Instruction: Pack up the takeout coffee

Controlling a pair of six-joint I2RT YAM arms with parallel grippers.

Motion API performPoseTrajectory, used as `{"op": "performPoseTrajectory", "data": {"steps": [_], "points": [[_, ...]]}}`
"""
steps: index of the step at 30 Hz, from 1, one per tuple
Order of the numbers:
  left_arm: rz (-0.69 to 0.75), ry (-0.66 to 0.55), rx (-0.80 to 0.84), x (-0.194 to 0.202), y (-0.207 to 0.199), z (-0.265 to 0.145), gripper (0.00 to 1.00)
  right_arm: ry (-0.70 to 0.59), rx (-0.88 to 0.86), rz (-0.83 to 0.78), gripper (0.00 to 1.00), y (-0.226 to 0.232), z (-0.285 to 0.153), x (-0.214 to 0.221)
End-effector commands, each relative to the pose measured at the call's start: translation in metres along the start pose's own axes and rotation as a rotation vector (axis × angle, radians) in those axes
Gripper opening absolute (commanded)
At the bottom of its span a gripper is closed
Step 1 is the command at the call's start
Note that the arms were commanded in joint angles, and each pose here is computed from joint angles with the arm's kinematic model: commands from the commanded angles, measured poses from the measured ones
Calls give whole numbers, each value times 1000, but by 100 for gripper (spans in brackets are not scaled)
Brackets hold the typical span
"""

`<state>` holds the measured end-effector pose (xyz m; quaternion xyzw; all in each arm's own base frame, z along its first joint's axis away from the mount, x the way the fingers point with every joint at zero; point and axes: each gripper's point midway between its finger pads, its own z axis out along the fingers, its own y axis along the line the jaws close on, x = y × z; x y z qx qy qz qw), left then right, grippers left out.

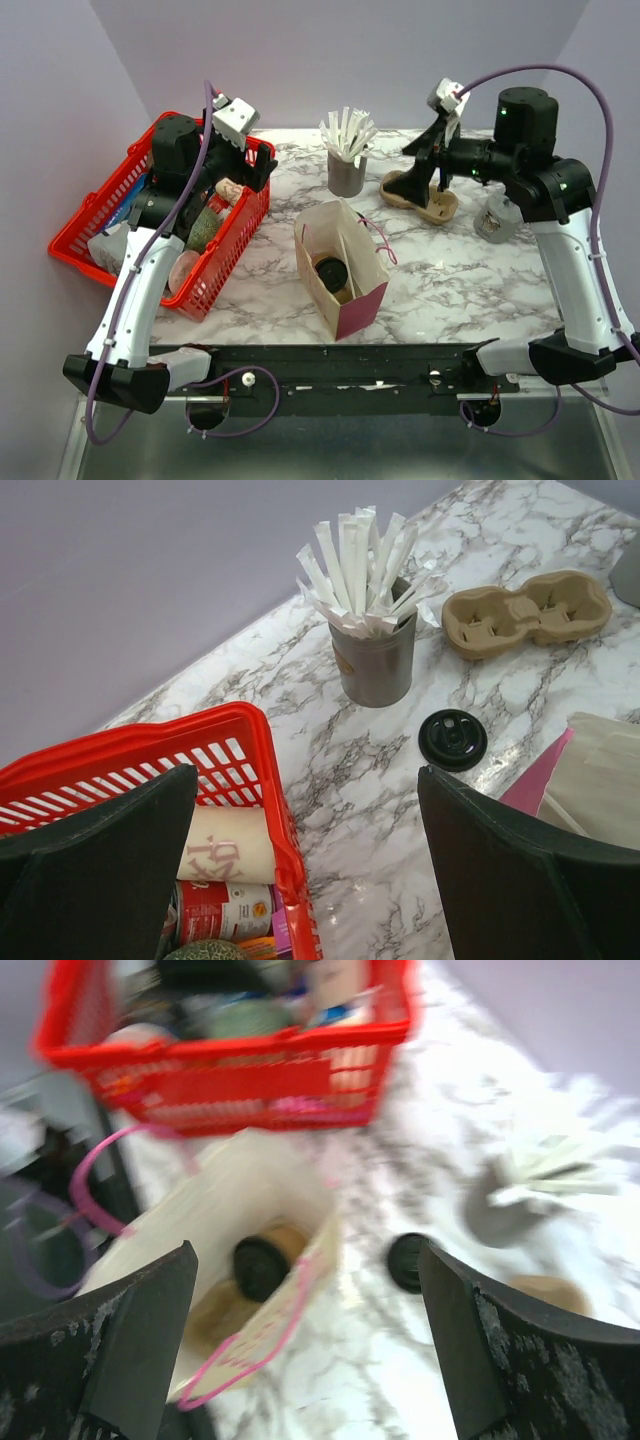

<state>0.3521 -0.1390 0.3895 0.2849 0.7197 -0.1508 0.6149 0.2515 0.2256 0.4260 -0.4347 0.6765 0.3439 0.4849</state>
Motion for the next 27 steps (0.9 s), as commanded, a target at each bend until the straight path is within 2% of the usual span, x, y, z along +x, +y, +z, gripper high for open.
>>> {"op": "performPoseTrajectory", "data": {"steps": [1,4,7,10,17,27], "points": [[6,-22,3,-4,-3,-8,99,-133,468,-26,100,-71,-32,-52],[2,-24,-24,-5,2,-9,99,-154,702,10,100,-108,-52,-58],[-9,-25,-76,-7,11,-12,99,-109,910,55,100,-141,-68,-43],[-53,-24,-160,-5,28,-12,99,-43,1019,70,100,-157,-75,-19],[-133,-21,-238,4,52,-12,99,5,1075,49,100,-156,-85,10],[-149,-31,-242,1,61,-3,99,13,1149,-3,100,-164,-96,11]]}}
